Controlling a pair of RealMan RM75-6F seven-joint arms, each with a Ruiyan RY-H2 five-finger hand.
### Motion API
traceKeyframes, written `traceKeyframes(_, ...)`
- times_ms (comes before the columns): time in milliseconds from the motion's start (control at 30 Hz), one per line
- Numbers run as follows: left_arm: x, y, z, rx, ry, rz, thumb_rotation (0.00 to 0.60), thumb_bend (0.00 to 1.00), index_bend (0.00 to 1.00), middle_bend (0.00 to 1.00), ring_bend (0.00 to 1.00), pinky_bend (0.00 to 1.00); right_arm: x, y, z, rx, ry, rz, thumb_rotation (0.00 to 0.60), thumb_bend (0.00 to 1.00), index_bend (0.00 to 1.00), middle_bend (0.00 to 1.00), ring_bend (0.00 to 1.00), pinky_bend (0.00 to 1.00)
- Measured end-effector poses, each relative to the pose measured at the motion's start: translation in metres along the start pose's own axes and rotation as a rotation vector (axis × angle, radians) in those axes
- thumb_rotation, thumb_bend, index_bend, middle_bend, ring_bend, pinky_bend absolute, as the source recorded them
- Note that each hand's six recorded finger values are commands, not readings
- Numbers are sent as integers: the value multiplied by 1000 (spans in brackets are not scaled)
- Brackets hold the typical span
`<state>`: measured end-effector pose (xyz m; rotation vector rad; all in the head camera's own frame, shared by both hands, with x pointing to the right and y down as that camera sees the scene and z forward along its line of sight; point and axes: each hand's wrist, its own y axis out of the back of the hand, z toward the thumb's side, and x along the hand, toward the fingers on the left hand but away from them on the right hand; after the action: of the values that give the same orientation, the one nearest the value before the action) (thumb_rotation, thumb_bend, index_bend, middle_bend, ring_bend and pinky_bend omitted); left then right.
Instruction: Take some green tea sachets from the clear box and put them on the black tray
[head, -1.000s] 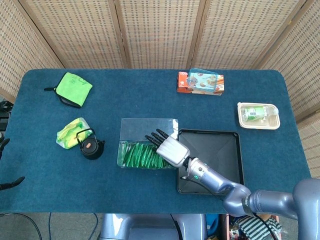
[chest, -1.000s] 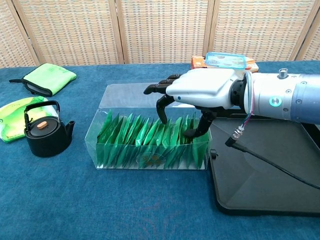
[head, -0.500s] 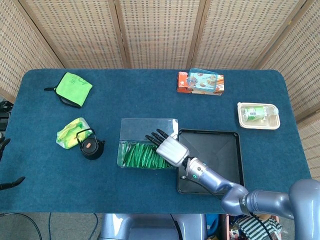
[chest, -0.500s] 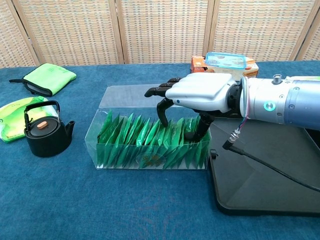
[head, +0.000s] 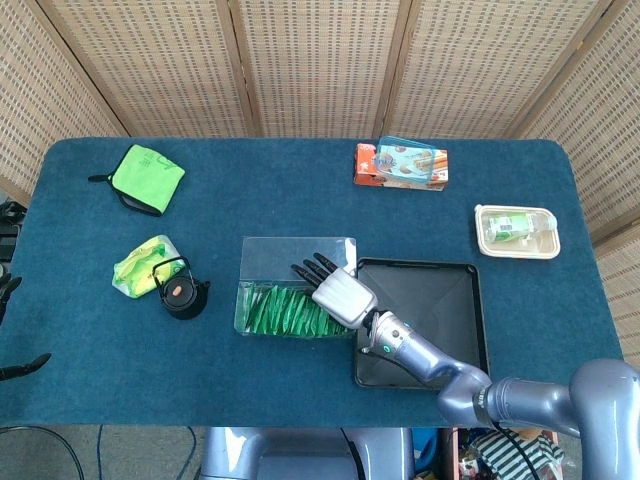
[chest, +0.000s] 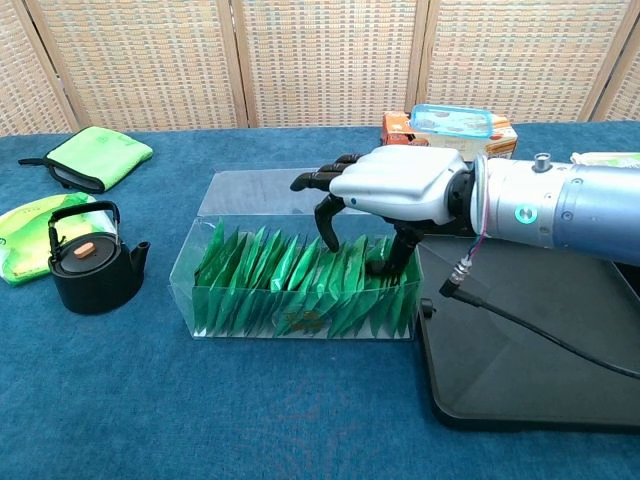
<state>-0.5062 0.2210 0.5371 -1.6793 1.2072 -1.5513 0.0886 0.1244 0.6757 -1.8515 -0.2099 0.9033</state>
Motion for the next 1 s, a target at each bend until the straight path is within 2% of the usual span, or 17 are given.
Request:
traceKeyframes(333, 0, 0, -1, -2, 1, 0, 600, 119, 0, 0, 0, 0, -2, -5, -2, 5, -9, 2, 600, 494, 433, 40, 0, 29)
traceKeyframes(433, 0, 1, -1, -3, 1, 2, 600, 119, 0, 0, 0, 0, -2, -5, -2, 11, -11, -3, 600, 512, 481, 40, 0, 29)
traceKeyframes(667, 0, 1, -1, -2, 1, 1, 600, 119, 0, 0, 0, 0, -2, -7, -2, 13, -12, -9, 600, 682, 611, 40, 0, 29)
traceKeyframes(1000, 0, 0, -1, -1, 0, 1, 600, 119, 0, 0, 0, 0, -1, -5, -2, 24, -11, -36, 600, 693, 664, 52, 0, 55)
